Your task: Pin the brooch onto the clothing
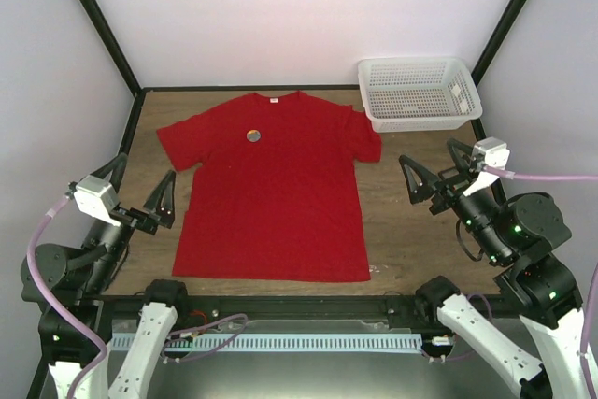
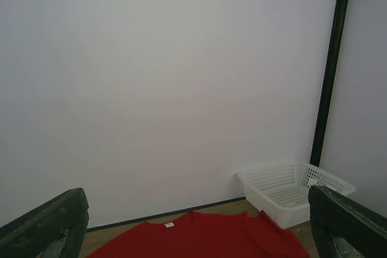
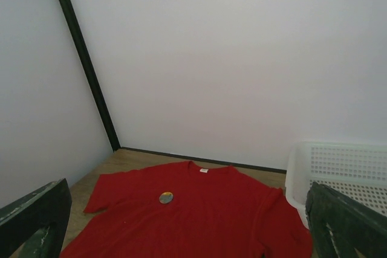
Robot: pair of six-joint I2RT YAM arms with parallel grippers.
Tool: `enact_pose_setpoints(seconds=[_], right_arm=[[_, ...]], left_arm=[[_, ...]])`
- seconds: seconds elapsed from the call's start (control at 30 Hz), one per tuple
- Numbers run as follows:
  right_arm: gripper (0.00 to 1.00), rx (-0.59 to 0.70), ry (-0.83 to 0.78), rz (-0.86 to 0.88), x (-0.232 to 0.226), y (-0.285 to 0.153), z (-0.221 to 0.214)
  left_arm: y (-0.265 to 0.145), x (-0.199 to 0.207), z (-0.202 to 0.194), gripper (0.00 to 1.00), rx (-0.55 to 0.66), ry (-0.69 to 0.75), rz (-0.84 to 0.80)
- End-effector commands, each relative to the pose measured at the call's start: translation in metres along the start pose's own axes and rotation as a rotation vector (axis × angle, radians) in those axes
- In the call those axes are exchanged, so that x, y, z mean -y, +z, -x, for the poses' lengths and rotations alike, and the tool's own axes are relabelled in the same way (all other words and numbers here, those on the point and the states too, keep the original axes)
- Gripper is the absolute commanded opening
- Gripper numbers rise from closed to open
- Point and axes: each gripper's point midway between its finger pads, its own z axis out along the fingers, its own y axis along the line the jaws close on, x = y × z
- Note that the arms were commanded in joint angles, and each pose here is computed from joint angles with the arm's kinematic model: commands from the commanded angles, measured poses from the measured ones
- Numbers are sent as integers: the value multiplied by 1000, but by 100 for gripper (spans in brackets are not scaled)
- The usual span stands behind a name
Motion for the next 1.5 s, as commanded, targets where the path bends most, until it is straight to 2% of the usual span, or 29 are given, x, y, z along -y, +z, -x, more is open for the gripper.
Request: enact_pose_setpoints(seconds=[0.0, 1.47], right_arm=[[100, 0, 20, -32, 6, -2, -1], [100, -28, 6, 9, 1, 14, -23]], left_arm=[[1, -2, -3, 99, -3, -18, 8], [19, -1, -29, 100, -56, -78, -34]])
